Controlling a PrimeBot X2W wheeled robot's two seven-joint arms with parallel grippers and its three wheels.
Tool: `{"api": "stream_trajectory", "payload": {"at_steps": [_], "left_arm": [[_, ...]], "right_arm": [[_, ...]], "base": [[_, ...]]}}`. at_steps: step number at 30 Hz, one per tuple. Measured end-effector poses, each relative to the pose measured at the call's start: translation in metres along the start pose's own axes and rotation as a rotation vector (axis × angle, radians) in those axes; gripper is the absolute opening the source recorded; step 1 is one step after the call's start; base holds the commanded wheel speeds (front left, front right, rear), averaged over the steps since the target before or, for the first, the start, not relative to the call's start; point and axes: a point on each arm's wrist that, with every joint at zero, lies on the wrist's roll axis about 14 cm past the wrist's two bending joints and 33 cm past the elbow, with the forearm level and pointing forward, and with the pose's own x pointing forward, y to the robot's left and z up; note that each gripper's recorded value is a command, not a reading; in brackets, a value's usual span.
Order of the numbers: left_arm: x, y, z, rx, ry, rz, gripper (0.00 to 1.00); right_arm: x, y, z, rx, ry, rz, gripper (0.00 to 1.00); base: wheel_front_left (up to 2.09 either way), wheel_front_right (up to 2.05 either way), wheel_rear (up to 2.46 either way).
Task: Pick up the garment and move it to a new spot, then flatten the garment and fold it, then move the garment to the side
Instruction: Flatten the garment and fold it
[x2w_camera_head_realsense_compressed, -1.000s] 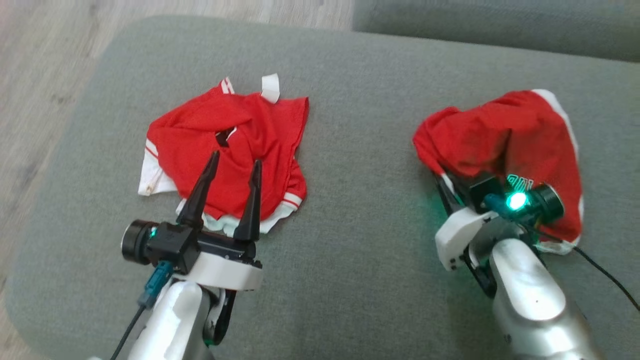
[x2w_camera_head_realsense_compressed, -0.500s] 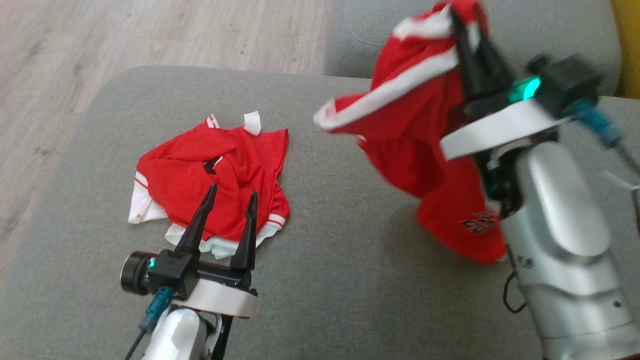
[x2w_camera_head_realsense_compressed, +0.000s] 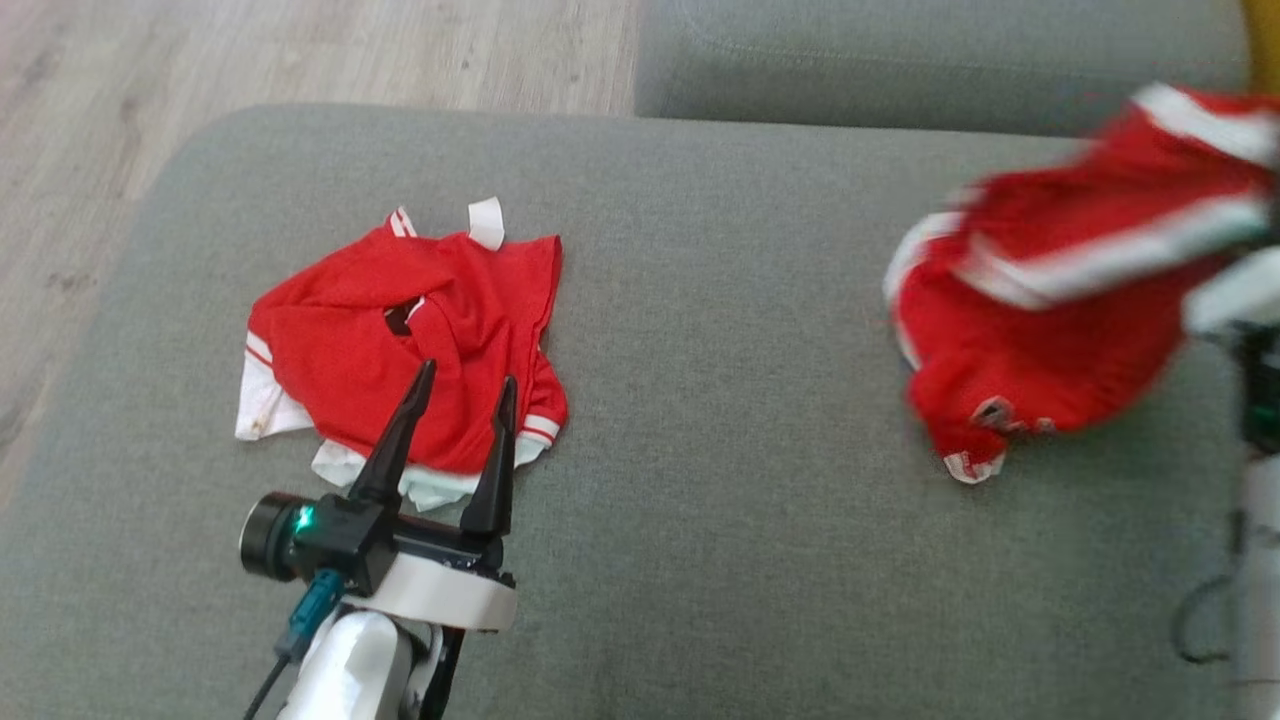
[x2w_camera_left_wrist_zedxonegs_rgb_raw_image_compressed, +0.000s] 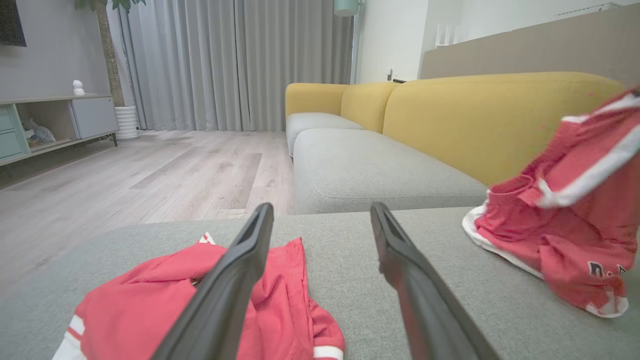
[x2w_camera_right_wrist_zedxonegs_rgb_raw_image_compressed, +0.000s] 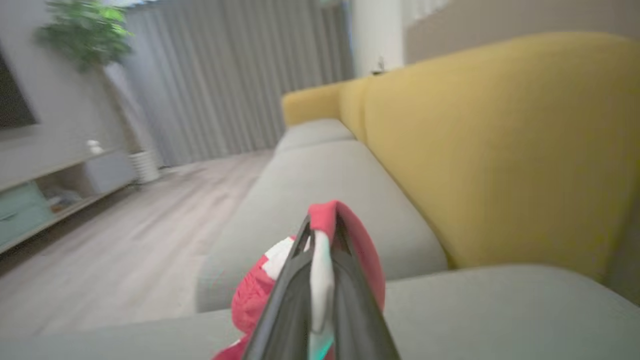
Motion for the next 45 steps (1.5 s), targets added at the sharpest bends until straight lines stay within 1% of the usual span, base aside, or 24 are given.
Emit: {"api": "stream_trajectory", "payload": {"at_steps": [1, 2, 3, 5, 6, 8, 10, 13, 17, 18, 19, 22, 24, 26, 28, 32, 34, 36, 41, 45], "left_arm": [[0.001, 0.000, -0.001, -0.001, 0.004, -0.002, 1.00], [0.002, 0.000, -0.002, -0.001, 0.006, -0.002, 1.00], [0.004, 0.001, -0.002, -0.001, 0.007, -0.002, 1.00], [0.005, 0.000, -0.004, 0.001, 0.011, -0.003, 1.00], [0.006, 0.000, -0.004, 0.001, 0.011, -0.004, 1.00], [0.007, -0.001, -0.005, 0.001, 0.014, -0.006, 1.00], [0.008, -0.003, -0.006, -0.001, 0.015, -0.011, 1.00], [0.009, -0.006, -0.004, -0.004, 0.010, -0.020, 1.00], [0.011, -0.011, 0.000, -0.005, -0.003, -0.034, 1.00], [0.011, -0.011, 0.000, -0.005, -0.003, -0.034, 1.00], [0.012, -0.012, 0.002, -0.005, -0.008, -0.037, 1.00], [0.012, -0.017, 0.007, -0.005, -0.023, -0.050, 1.00], [0.012, -0.019, 0.011, -0.007, -0.036, -0.056, 1.00], [0.012, -0.020, 0.013, -0.008, -0.043, -0.058, 1.00], [0.012, -0.022, 0.014, -0.010, -0.045, -0.062, 1.00], [0.012, -0.026, 0.013, -0.007, -0.044, -0.072, 1.00], [0.013, -0.027, 0.012, -0.010, -0.040, -0.075, 1.00], [0.013, -0.028, 0.010, -0.013, -0.036, -0.081, 1.00], [0.014, -0.026, 0.006, -0.015, -0.024, -0.077, 1.00], [0.014, -0.024, 0.001, -0.022, -0.011, -0.072, 1.00]], "right_arm": [[-0.001, -0.020, -0.009, 0.003, 0.027, -0.054, 0.00], [-0.003, -0.041, -0.019, -0.020, 0.067, -0.105, 0.18], [-0.007, -0.060, -0.030, -0.053, 0.118, -0.155, 1.00], [-0.012, -0.090, -0.042, -0.069, 0.169, -0.240, 1.00], [-0.014, -0.099, -0.045, -0.082, 0.185, -0.268, 1.00], [-0.015, -0.109, -0.042, -0.076, 0.183, -0.312, 1.00], [-0.010, -0.110, -0.030, -0.075, 0.144, -0.330, 1.00], [-0.006, -0.097, -0.018, -0.112, 0.089, -0.302, 1.00], [-0.002, -0.058, 0.001, -0.153, -0.010, -0.199, 1.00], [-0.002, -0.058, 0.001, -0.153, -0.010, -0.199, 1.00], [-0.003, -0.047, 0.007, -0.158, -0.040, -0.170, 1.00], [-0.014, -0.028, 0.019, -0.127, -0.119, -0.119, 1.00], [-0.028, -0.019, 0.017, -0.088, -0.148, -0.088, 1.00], [-0.046, -0.008, 0.002, -0.059, -0.138, -0.048, 1.00], [-0.066, -0.001, -0.021, -0.002, -0.102, -0.023, 1.00], [-0.104, -0.002, -0.069, 0.111, 0.003, -0.035, 1.00], [-0.116, 0.000, -0.088, 0.112, 0.057, -0.032, 1.00], [-0.120, 0.006, -0.096, 0.112, 0.080, -0.013, 1.00], [-0.115, 0.023, -0.100, 0.110, 0.088, 0.037, 1.00], [-0.114, 0.040, -0.128, 0.105, 0.212, 0.085, 1.00]], "base": [[0.00, 0.00, 0.00], [0.00, 0.00, 0.00], [0.00, 0.00, 0.00], [0.00, 0.00, 0.00], [0.00, 0.00, 0.00], [0.00, 0.00, 0.00], [0.00, 0.00, 0.00], [0.00, 0.00, 0.00], [0.00, 0.00, 0.00], [0.00, 0.00, 0.00], [0.00, 0.00, 0.00], [0.00, 0.00, 0.00], [0.00, 0.00, 0.00], [0.00, 0.00, 0.00], [0.00, 0.00, 0.00], [0.00, 0.00, 0.00], [0.00, 0.00, 0.00], [0.00, 0.00, 0.00], [0.00, 0.00, 0.00], [0.00, 0.00, 0.00]]}}
